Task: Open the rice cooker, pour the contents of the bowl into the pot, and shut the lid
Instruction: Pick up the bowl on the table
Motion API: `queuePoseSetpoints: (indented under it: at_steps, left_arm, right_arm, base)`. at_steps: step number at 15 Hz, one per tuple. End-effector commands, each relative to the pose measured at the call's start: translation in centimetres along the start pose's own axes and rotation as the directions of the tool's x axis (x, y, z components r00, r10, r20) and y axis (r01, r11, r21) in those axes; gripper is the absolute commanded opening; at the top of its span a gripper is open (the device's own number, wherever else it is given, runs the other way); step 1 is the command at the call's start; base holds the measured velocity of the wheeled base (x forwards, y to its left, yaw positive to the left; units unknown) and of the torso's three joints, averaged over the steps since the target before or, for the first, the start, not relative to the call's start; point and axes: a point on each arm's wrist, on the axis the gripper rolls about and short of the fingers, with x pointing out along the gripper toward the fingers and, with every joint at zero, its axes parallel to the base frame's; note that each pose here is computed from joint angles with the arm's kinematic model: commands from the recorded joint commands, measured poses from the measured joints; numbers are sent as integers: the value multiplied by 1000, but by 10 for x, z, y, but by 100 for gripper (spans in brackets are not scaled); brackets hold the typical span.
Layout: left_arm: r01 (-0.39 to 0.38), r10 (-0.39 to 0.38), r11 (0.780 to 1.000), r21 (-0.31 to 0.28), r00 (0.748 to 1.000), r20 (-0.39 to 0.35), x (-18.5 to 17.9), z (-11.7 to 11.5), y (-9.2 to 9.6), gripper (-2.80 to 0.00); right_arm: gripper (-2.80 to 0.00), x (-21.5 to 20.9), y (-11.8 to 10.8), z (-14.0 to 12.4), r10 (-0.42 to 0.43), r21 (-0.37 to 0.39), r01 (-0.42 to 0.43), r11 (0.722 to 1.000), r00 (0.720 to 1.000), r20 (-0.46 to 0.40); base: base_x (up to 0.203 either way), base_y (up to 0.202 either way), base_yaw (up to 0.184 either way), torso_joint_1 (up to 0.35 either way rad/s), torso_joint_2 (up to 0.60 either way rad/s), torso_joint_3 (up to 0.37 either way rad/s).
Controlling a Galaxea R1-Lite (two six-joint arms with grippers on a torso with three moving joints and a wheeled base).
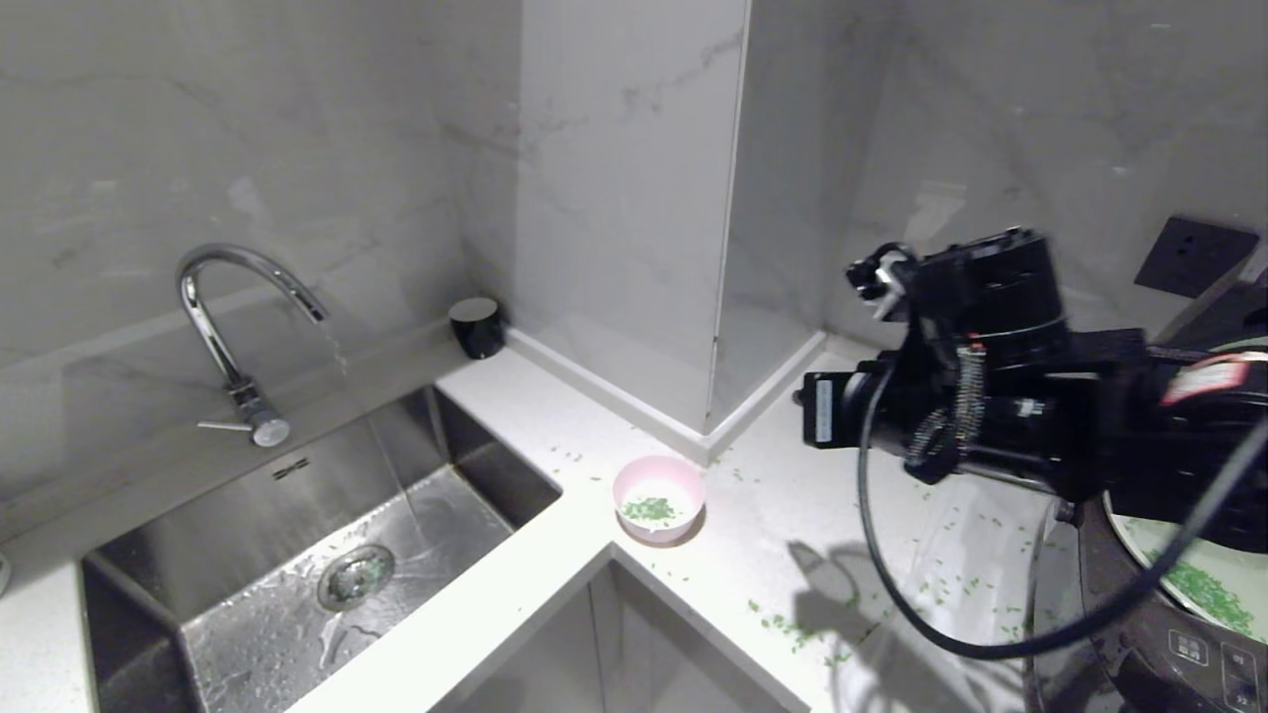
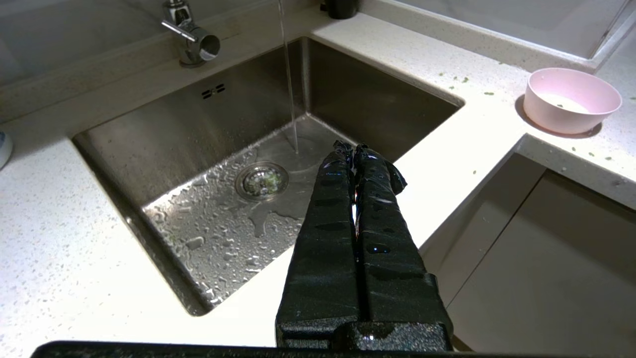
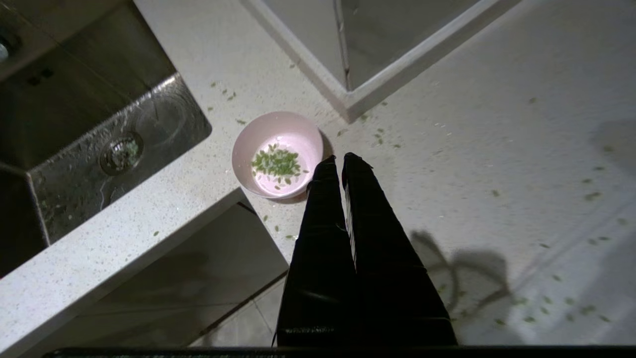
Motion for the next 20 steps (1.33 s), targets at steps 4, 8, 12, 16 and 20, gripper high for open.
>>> queuePoseSetpoints:
  at_steps: [4,8,12,16,20]
  left_arm:
    - [1,-1,1000,0,1000,-1,0,0,0,-280]
    - [1,-1,1000,-4,1000,0,0,0,0,-280]
    - [1,-1,1000,-6,1000,0,0,0,0,-280]
    - [-1,1,1000,-22,1000,2,0,0,0,-280]
    - [-5,5,1000,-29,1000,2,0,0,0,-280]
  right_arm:
    - [-280,-171,-48,7,-60,-34,77,996,931,359]
    - [-280,-245,-83,-15,-296,-22,351,936,821,488]
    - [-280,-285,-95,-52,-494,64,556,829,673,551]
    - [-280,-307,-95,-101,-517,89,598,796,597,613]
    - [-280,-288,-101,-135,-550,119,615,779,581,600]
  base:
    - [0,0,0,0,0,0]
    - [0,0,0,0,0,0]
    - [0,0,0,0,0,0]
    - [0,0,0,0,0,0]
    - [0,0,0,0,0,0]
